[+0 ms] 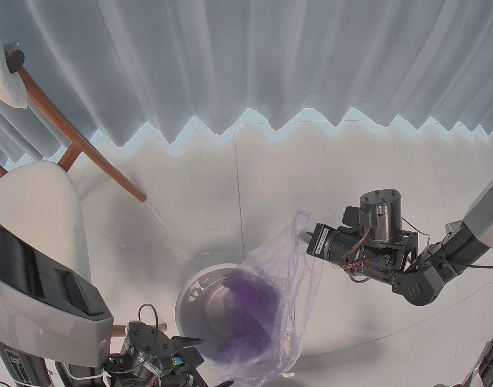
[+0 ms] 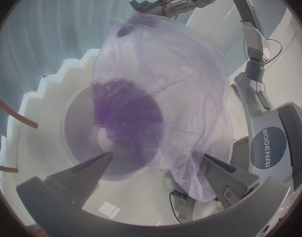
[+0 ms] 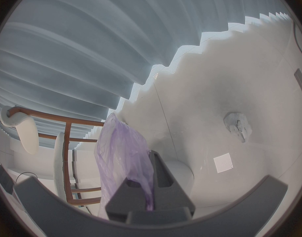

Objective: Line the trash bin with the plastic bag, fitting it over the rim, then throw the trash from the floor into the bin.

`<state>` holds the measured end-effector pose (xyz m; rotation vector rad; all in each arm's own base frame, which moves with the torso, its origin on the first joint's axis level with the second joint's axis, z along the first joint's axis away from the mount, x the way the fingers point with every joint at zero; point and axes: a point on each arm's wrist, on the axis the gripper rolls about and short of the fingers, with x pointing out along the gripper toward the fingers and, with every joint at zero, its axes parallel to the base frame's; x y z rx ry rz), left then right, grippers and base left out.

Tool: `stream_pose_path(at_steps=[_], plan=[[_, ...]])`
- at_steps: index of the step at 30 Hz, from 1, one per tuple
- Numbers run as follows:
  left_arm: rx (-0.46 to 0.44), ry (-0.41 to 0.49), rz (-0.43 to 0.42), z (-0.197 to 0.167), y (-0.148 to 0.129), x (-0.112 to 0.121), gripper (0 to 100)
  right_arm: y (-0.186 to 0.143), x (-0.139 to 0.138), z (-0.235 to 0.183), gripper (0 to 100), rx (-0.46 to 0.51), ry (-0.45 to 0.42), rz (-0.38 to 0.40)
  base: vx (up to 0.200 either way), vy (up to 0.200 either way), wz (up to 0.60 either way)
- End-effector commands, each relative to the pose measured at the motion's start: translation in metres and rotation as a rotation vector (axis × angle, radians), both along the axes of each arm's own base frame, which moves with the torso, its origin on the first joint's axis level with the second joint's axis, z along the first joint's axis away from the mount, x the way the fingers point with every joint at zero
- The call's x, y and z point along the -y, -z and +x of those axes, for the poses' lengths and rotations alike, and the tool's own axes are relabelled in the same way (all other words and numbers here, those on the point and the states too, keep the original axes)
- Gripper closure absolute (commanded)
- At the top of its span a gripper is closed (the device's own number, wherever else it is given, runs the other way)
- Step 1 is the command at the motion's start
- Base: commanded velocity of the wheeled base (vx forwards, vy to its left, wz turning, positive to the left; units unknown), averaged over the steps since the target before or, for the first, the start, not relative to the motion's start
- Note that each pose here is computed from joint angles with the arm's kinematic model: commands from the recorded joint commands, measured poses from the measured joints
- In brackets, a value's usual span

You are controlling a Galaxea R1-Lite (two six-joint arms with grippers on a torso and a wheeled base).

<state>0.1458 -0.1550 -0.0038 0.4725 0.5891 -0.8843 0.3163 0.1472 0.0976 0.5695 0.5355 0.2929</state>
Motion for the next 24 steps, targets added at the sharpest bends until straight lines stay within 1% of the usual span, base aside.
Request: stream_pose_path(at_steps=[1,5,9,10,12,19,20,24], plan=[[-0.006,-0.038,0.005,0.002,-0.001,-0.008,0,0.0,0.0,0.0,100,0.001,0.0,0.001,0.0,0.0,0.0],[-0.003,-0.056,-0.002,0.005,-0.002,-0.01,0,0.0,0.0,0.0,100,0.0,-0.002,0.001,0.0,0.0,0.0],[-0.004,-0.044,-0.001,0.003,-0.001,-0.008,0,0.001,0.0,0.0,100,-0.003,-0.002,-0.001,0.0,0.0,0.0],[0.002,0.001,-0.006,-0.002,-0.001,0.001,0,0.001,0.0,0.0,100,-0.003,-0.002,-0.001,0.0,0.0,0.0],[0.006,0.024,-0.011,-0.003,0.0,0.006,0,0.0,0.0,0.0,100,0.0,-0.002,0.001,0.0,0.0,0.0],[-0.001,0.027,-0.004,0.0,0.01,0.011,0,-0.001,0.001,-0.002,100,0.002,-0.002,0.0,0.0,0.0,0.0],[-0.003,0.028,-0.002,0.0,0.011,0.011,100,-0.001,0.001,-0.002,100,0.003,-0.002,0.001,0.0,0.0,0.0],[0.002,0.027,-0.008,0.0,0.009,0.011,100,-0.001,0.001,-0.002,100,0.002,-0.002,0.0,0.0,0.0,0.0]])
